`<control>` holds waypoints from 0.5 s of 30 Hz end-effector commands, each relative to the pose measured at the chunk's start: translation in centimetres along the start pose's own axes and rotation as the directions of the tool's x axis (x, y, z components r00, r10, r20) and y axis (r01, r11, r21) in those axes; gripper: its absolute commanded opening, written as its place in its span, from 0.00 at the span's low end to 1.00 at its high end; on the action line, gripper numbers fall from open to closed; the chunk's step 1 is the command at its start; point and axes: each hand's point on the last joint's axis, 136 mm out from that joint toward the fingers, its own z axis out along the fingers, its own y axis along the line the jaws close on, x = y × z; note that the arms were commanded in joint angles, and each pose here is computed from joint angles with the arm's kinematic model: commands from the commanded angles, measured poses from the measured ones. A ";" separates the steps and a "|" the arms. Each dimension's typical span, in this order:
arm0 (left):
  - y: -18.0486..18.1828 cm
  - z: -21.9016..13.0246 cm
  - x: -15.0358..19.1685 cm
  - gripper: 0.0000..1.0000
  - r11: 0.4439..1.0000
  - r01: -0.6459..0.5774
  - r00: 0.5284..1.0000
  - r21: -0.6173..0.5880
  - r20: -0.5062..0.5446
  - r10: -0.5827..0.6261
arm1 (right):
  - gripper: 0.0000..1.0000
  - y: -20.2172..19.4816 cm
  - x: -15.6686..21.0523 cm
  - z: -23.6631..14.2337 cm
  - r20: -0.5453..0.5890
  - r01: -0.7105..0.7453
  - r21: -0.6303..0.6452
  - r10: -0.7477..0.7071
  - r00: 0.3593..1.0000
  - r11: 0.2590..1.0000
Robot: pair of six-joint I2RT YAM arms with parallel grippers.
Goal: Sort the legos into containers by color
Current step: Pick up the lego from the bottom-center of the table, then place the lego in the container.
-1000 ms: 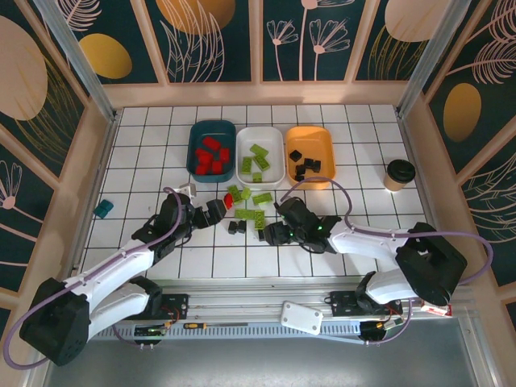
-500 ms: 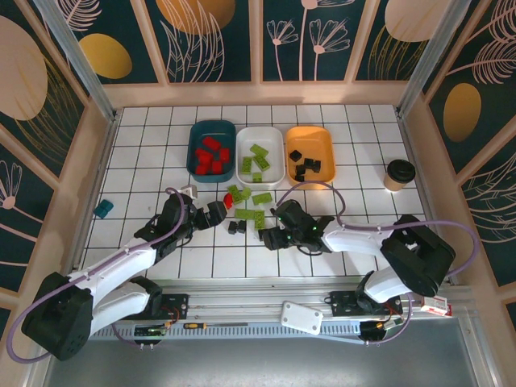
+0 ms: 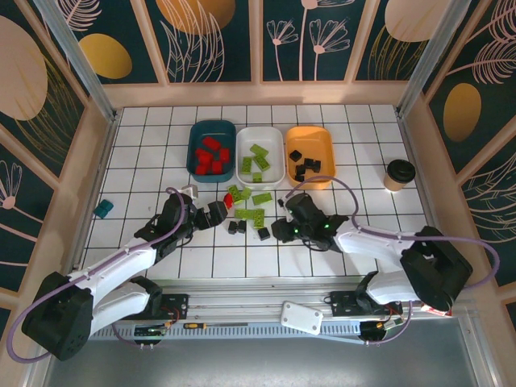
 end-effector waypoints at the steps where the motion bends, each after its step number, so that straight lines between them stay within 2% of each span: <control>1: -0.5 0.0 0.0 0.99 1.000 -0.016 1.000 0.021 0.003 0.016 | 0.20 -0.4 -3.2 -1.9 0.086 -0.025 -0.007 0.025 0.996 1.000; 6: -0.7 0.0 -0.2 0.99 1.000 -0.014 1.000 0.025 0.003 0.014 | 0.16 -5.1 -11.5 -4.4 0.268 -0.177 0.077 0.150 0.952 0.981; 9: -0.8 -0.1 -0.2 0.99 1.000 -0.011 1.000 0.027 0.003 0.011 | 0.16 -8.7 -16.1 -5.2 0.366 -0.249 0.156 0.178 0.913 0.956; 12: -0.8 -0.2 -0.2 0.99 1.000 -0.012 1.000 0.025 0.004 0.012 | 0.16 -13.4 -18.9 -4.9 0.420 -0.319 0.291 0.179 0.889 0.902; 15: -0.8 -0.3 -0.2 0.99 1.000 -0.011 1.000 0.027 0.006 0.011 | 0.16 -17.2 -20.4 -3.1 0.418 -0.363 0.355 0.201 0.886 0.862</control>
